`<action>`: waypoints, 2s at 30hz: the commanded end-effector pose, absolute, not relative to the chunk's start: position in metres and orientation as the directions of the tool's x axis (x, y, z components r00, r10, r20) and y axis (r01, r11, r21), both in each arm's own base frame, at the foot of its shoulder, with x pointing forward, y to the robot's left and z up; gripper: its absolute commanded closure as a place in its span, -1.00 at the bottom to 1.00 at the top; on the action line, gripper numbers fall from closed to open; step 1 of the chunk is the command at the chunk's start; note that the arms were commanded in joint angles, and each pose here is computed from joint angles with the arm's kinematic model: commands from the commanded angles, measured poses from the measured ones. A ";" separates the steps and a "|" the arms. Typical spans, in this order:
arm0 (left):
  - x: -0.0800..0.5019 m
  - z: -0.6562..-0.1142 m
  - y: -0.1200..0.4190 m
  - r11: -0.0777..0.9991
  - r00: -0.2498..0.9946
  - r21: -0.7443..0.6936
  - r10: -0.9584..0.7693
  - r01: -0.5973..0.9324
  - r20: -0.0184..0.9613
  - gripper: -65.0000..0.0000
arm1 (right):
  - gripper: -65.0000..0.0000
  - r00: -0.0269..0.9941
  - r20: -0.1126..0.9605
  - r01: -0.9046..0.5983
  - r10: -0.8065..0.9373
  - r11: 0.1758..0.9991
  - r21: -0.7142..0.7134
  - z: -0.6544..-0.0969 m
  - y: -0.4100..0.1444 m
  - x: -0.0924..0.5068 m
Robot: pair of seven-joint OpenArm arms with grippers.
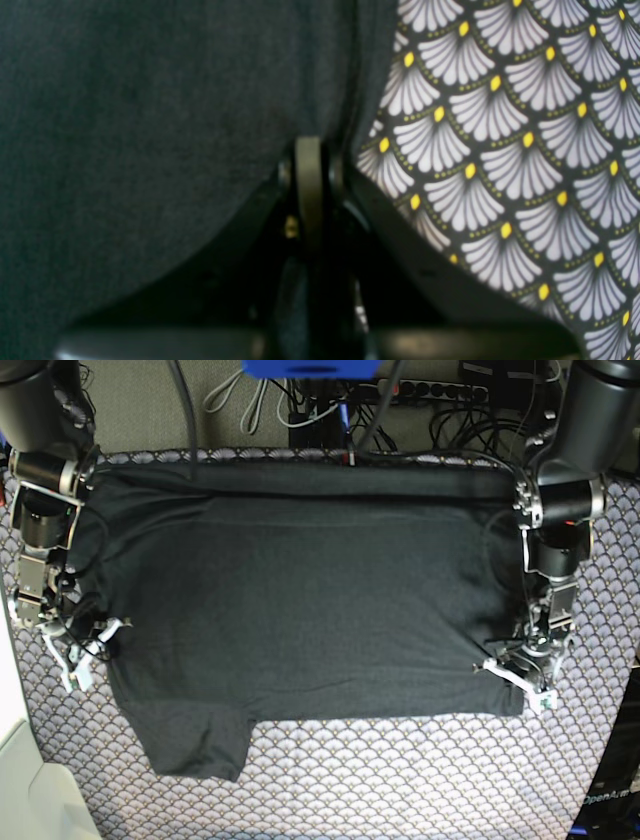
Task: Fold the T-shirt properly
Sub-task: 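Grasp the hem corners with both grippers, then fold the hem up over the folded shoulder edge with both grippers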
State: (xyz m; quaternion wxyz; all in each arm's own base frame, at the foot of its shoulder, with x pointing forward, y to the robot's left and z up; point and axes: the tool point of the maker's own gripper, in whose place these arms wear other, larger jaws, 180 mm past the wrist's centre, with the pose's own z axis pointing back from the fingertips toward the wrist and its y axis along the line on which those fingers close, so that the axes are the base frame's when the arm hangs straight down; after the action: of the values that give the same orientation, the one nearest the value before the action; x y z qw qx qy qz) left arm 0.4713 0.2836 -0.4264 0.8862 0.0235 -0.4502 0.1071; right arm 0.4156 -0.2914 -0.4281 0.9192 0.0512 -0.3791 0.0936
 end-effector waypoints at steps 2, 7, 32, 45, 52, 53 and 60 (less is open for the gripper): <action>0.473 -0.423 0.289 0.974 0.587 -0.044 0.169 -0.222 0.791 1.00 | 1.00 0.727 0.666 -0.227 0.168 0.974 0.001 -0.431 -0.297 0.411; 0.475 -0.420 0.290 0.974 0.581 -0.043 0.167 -0.221 0.796 0.99 | 1.00 0.723 0.670 -0.223 0.168 0.975 -0.004 -0.428 -0.300 0.412; 0.434 -0.358 0.302 0.978 0.562 0.017 0.105 -0.208 0.821 0.99 | 1.00 0.600 0.724 -0.243 0.341 0.939 -0.241 -0.365 -0.319 0.364; 0.387 -0.340 0.287 0.984 0.563 0.098 0.003 -0.149 0.826 0.99 | 1.00 0.621 0.719 -0.123 0.312 0.945 -0.304 -0.339 -0.344 0.328; 0.360 -0.339 0.285 0.982 0.568 0.128 -0.029 -0.135 0.823 0.99 | 1.00 0.648 0.688 -0.153 0.328 0.940 -0.305 -0.355 -0.329 0.297; 0.356 -0.338 0.291 0.980 0.566 0.131 -0.022 -0.152 0.824 0.99 | 1.00 0.649 0.686 -0.156 0.330 0.940 -0.304 -0.356 -0.327 0.294; 0.333 -0.326 0.321 0.959 0.534 0.128 0.029 -0.254 0.845 0.99 | 1.00 0.636 0.687 -0.161 0.352 0.931 -0.328 -0.347 -0.324 0.291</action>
State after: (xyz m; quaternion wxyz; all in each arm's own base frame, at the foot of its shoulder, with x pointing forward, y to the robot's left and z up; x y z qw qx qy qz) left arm 0.3252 0.3113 -0.3450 0.8833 0.1003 -0.4506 0.0817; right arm 0.2847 -0.3134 -0.3630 0.9056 -0.0985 -0.3868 0.1433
